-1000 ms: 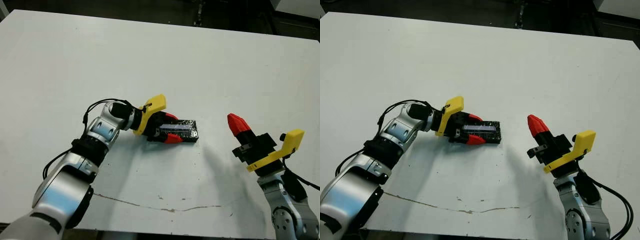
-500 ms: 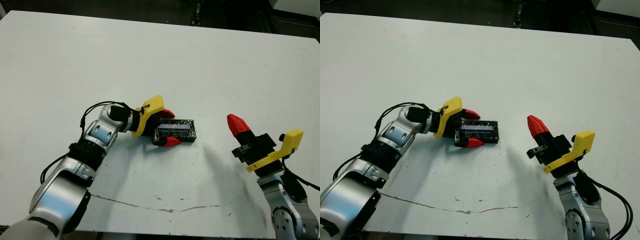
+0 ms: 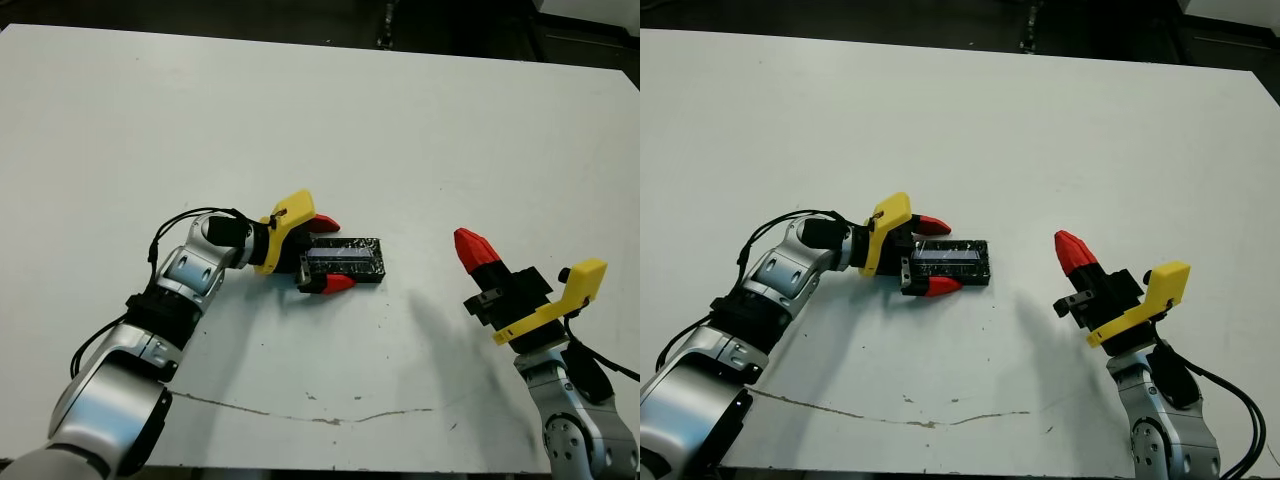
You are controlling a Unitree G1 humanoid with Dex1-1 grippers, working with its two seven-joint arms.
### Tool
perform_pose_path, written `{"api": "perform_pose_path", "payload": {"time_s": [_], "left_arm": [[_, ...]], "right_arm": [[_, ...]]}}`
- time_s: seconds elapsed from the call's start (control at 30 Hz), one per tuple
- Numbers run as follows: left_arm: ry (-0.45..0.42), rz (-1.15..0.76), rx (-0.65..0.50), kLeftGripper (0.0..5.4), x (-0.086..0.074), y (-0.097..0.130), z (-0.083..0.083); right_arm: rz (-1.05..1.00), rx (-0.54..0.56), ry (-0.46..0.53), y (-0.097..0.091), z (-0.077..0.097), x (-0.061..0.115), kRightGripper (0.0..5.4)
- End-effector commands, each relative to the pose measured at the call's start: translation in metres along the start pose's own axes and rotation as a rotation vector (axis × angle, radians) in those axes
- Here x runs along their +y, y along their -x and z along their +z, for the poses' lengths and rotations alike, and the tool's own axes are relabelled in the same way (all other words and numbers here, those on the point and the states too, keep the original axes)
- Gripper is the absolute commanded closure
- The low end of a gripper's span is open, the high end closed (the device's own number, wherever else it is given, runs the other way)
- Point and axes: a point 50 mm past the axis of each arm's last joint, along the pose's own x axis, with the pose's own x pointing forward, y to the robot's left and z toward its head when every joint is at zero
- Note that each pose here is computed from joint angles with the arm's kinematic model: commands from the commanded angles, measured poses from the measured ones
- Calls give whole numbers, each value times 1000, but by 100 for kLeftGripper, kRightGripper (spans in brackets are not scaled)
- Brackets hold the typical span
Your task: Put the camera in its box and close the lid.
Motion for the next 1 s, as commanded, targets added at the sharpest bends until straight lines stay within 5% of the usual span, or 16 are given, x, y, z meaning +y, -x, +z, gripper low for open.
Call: {"api": "perform_pose_path", "payload": {"time_s": [0.03, 0.7, 1.0], "left_arm": [[54, 12, 51, 1, -7, 21, -27], [45, 262, -64, 1, 5, 126, -3], [228, 737, -379, 43, -12, 134, -9]], "right_arm": [[-12, 4, 12, 3, -1, -3, 540], [-16, 13, 4, 3, 0, -2, 540], [-26, 10, 10, 2, 1, -3, 540]]}}
